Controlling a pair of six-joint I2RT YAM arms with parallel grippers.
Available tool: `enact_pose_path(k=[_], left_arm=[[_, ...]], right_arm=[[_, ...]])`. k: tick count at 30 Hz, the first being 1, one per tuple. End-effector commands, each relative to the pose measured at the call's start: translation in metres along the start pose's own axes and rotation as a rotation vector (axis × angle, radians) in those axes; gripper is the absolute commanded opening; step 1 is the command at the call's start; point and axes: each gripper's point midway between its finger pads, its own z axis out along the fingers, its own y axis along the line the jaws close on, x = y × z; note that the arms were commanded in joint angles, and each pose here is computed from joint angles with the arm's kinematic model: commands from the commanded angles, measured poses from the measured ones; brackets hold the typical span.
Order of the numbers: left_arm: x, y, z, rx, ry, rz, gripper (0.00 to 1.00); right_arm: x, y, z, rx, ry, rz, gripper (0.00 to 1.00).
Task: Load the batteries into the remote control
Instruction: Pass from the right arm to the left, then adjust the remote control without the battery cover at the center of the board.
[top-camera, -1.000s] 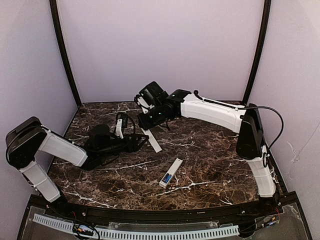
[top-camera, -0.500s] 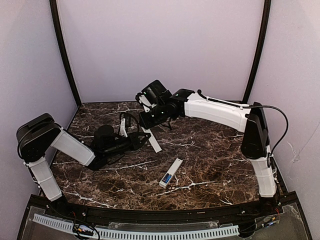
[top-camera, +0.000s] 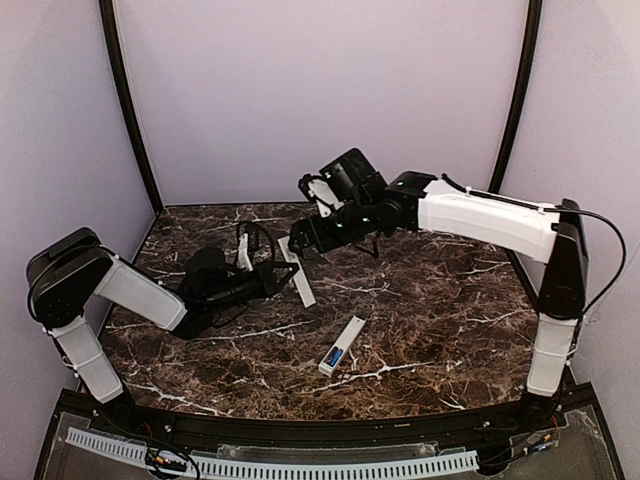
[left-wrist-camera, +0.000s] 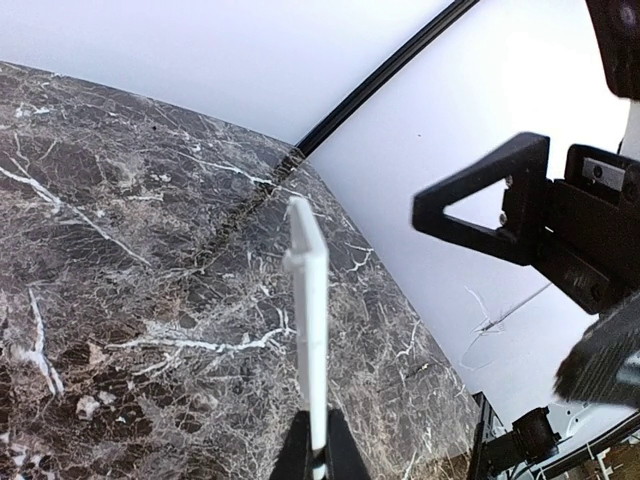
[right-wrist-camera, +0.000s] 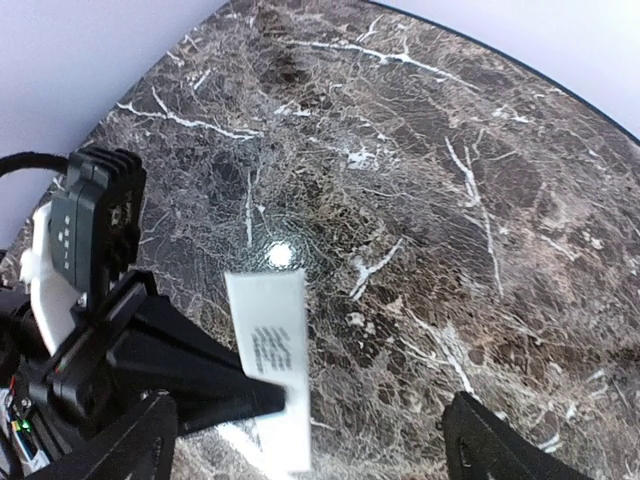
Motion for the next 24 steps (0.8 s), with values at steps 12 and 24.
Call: enact_pose_path(k=[12,24], left_arm=[[-0.012,-0.014,-0.052,-0.144,0.190,0.106,0.00],[-0.007,-0.026,-0.070,-0.130,0.262,0.134,0.00]], right_arm=[[0.164,-0.006,-0.069,-0.157,0.207,-0.057,0.88],[0.273,0.012,-0.040,-0.129,0.430,-0.056,0.40]])
